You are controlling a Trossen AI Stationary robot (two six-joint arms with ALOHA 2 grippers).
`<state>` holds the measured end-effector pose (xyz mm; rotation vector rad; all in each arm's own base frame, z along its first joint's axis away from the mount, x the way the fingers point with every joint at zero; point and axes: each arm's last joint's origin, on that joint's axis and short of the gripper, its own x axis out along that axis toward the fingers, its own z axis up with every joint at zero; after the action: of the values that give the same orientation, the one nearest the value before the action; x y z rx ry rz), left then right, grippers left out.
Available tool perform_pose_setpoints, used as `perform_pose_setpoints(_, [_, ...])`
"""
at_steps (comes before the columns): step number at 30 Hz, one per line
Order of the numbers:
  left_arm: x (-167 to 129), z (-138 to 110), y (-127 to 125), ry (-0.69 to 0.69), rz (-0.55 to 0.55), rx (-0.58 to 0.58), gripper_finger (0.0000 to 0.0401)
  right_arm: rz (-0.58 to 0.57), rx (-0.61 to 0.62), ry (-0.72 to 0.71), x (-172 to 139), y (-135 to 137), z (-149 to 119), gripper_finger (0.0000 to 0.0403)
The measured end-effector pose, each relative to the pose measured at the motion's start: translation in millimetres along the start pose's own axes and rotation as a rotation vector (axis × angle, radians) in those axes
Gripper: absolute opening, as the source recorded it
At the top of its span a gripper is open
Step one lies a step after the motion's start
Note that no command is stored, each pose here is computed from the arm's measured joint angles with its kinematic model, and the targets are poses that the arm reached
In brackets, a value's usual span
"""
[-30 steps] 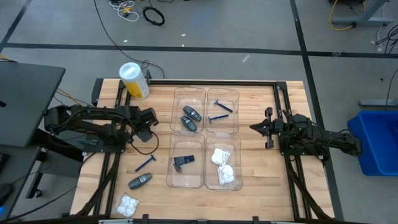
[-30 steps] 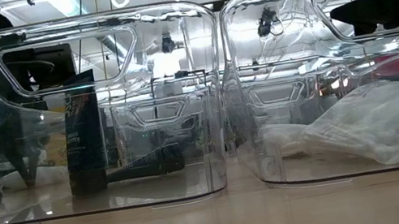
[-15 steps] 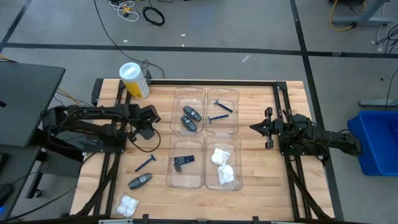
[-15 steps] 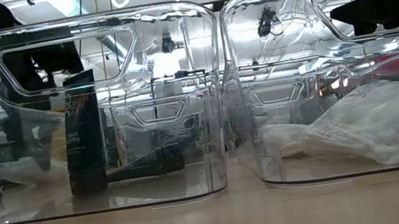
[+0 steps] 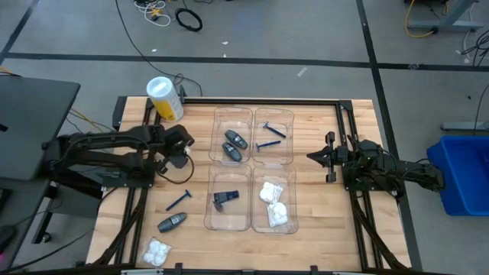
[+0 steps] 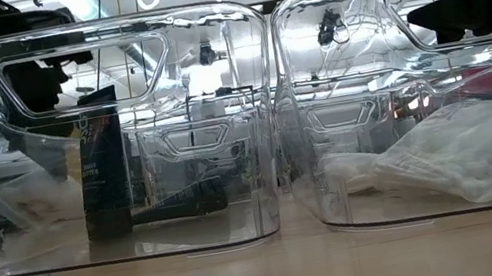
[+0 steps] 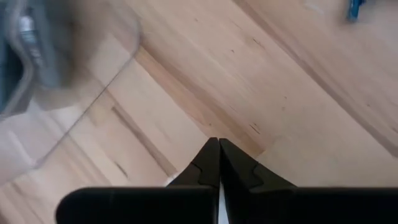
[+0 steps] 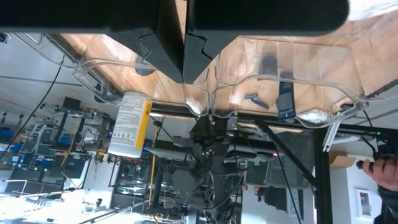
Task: Pick & Place Travel size toiletries
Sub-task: Put the cotton pack into the bottom right transparent bin
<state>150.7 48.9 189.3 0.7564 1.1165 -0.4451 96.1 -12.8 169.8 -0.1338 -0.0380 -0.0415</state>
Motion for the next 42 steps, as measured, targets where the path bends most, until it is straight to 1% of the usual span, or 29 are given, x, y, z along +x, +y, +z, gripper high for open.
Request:
perform_pose_setpoints(5, [-8.4,0.4,-1.4,-0.032,0.048,-0.038,0.0003,0.0,0.0,0.0,0.0,0.0,0.0,0.0014])
perform_pose_setpoints(10, [-16.1,1.1,-1.4,-0.042,0.065,-0.055,0.0002,0.0,0.0,0.0,0.0,0.0,0.1,0.0014])
perform_pose_setpoints(16, [-37.2,9.2,11.7,-0.07,0.118,-0.062,0.0002,0.0,0.0,0.0,0.0,0.0,0.0,0.0014])
perform_pose_setpoints(22, [-58.5,17.2,24.6,-0.114,0.188,-0.12,0.0002,0.0,0.0,0.0,0.0,0.0,0.1,0.0014])
perform_pose_setpoints(28, [-73.4,22.2,32.3,-0.15,0.232,-0.186,0.0002,0.0,0.0,0.0,0.0,0.0,0.0,0.0014])
perform_pose_setpoints(32, [-79.2,24.1,35.3,-0.168,0.25,-0.227,0.0002,0.0,0.0,0.0,0.0,0.0,0.1,0.0014])
perform_pose_setpoints(42, [-82.9,26.2,38.9,-0.191,0.279,-0.247,0.0002,0.0,0.0,0.0,0.0,0.0,0.1,0.0014])
